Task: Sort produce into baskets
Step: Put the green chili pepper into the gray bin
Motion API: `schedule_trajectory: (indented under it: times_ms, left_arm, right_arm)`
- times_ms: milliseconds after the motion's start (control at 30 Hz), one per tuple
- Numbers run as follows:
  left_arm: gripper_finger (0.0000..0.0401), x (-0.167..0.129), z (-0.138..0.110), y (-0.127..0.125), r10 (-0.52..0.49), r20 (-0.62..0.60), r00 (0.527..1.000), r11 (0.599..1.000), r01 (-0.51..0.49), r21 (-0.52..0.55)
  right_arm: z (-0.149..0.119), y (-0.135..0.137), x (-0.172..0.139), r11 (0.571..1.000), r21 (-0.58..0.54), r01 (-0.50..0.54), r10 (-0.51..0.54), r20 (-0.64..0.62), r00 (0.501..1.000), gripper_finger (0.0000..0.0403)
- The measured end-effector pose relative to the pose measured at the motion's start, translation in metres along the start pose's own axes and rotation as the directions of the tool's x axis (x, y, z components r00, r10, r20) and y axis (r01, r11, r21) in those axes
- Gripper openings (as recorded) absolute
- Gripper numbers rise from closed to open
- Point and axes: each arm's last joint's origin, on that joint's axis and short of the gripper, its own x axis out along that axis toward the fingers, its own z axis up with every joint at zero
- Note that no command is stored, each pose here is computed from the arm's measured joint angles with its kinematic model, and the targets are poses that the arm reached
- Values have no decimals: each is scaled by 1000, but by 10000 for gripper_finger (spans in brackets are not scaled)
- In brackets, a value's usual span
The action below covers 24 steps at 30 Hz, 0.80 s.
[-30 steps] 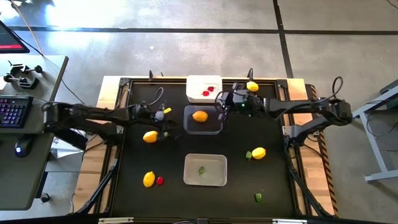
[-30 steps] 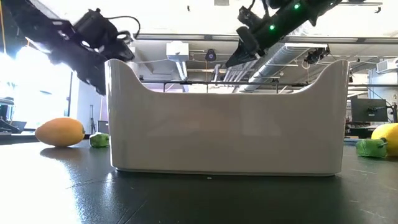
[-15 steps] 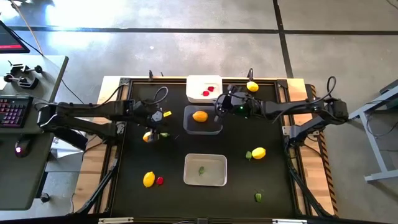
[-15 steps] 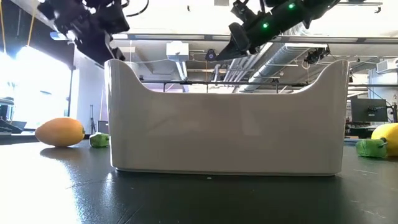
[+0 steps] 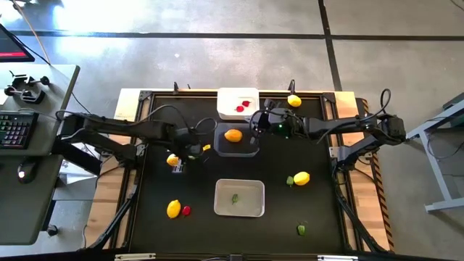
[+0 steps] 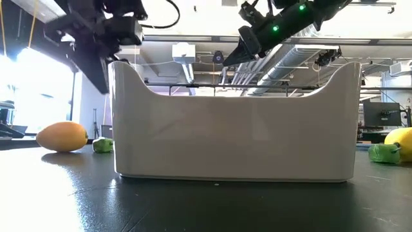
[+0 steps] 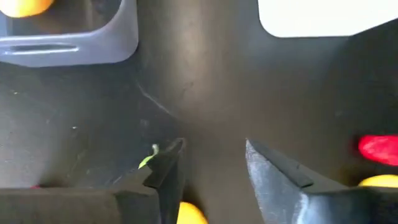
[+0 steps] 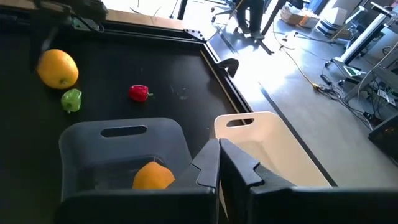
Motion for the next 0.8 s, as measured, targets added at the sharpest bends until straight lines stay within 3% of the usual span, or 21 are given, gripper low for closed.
schedule_trajectory:
  times_ms: [167,333,800]
  left_arm:
    - [199,14,0,6,93,-83,992,994,-87,70]
    - [225,30,-5,18,94,-198,976,995,-86,50]
    - [227,74,-11,31,59,-367,928,997,-34,75]
  right_arm:
    - [0,0,0,1000,-3,-1,1,-3,1000,0]
    - [-1,0,0,1000,-5,-3,3,-9,1000,0]
    - [-2,1,0,1000,-3,-5,5,-23,1000,0]
